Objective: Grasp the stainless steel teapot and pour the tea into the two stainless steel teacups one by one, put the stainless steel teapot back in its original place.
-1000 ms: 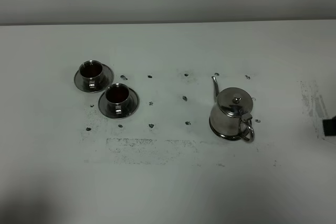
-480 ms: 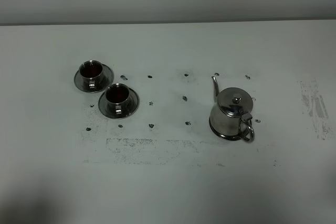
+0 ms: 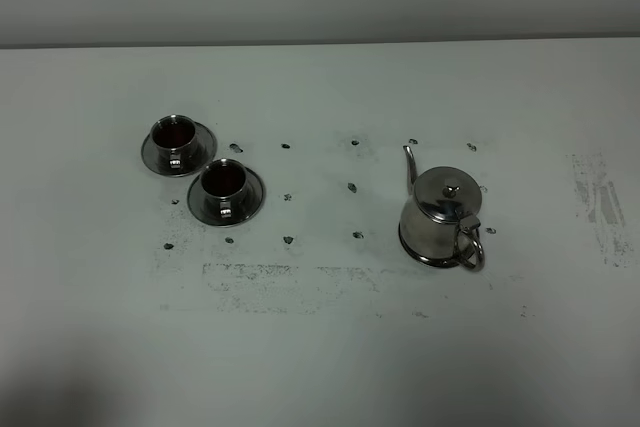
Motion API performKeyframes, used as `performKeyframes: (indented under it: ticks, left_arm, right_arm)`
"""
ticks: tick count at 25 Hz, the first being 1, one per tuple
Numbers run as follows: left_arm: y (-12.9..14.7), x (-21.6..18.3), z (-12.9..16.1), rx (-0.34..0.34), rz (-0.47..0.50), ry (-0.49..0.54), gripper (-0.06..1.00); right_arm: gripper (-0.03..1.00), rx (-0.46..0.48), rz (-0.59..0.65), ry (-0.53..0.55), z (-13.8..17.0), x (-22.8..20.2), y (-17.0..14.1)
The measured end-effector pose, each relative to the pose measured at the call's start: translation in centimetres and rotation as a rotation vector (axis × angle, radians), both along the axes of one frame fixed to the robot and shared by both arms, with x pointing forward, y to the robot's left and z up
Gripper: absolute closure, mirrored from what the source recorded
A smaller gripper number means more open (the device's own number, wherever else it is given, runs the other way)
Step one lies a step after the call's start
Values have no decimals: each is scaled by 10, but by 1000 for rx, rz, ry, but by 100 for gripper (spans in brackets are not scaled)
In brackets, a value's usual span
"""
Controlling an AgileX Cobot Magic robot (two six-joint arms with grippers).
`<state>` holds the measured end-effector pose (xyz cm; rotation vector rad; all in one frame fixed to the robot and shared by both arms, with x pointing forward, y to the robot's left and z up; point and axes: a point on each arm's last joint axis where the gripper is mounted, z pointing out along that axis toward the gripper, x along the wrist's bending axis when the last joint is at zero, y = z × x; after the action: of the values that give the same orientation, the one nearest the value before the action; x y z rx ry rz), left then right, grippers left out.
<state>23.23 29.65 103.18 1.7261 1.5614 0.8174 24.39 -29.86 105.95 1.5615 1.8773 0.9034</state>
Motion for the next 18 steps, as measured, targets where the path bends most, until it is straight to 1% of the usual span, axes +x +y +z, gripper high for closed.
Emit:
performKeyframes:
  ticks: [5,15,18]
  left_arm:
    - [0,0,0,0,0,0,22]
    - [0,0,0,0,0,0,22]
    - [0,0,0,0,0,0,22]
  right_arm:
    - [57,13,22,-86,-3,-2,1]
    - [57,6,21,-187,-5,-15,-4]
    - [57,7,21,-194,-5,-15,-4]
